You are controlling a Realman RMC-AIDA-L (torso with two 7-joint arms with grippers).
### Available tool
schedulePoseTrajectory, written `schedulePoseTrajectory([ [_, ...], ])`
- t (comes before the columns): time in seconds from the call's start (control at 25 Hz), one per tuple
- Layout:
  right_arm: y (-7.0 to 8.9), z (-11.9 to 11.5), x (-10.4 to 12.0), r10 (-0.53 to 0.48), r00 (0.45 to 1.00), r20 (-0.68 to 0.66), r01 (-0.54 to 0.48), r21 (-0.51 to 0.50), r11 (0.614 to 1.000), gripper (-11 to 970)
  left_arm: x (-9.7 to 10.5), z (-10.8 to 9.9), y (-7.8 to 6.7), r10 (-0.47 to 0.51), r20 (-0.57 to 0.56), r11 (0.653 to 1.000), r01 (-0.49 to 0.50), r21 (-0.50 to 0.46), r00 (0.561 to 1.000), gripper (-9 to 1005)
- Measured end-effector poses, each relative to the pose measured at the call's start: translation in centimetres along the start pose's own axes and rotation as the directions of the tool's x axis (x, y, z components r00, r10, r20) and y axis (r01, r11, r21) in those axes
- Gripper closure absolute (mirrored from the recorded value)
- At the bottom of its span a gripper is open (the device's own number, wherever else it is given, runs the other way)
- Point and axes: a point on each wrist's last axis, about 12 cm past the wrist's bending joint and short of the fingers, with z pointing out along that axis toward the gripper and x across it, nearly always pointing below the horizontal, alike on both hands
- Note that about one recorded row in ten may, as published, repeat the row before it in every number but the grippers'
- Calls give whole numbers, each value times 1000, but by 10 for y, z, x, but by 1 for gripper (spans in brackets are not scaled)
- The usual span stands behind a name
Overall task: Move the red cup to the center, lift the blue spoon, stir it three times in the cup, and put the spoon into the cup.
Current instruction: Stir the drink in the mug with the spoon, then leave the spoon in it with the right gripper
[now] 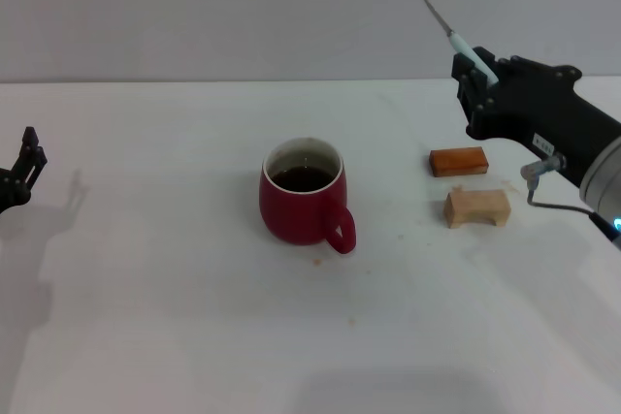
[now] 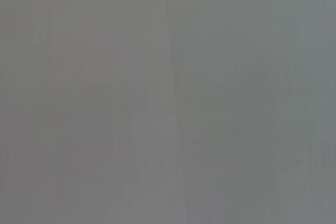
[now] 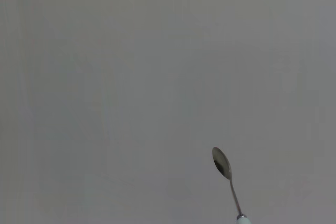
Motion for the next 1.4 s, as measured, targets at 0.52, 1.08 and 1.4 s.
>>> schedulePoseTrajectory([
  [0.52,-11,24,-11,-52,996,-66,48,-61,997,830,-1,1,-3,-4,5,1000,4,9,1000,149],
  [1.08,-11,4,-73,-104,952,-287,62,-154,986,829,-2,1,-3,-8,8,1000,8,5,1000,148],
  [1.4,-9,2,-97,-163,903,-398,87,-202,976,829,-3,3,-3,-8,13,1000,8,7,1000,148],
])
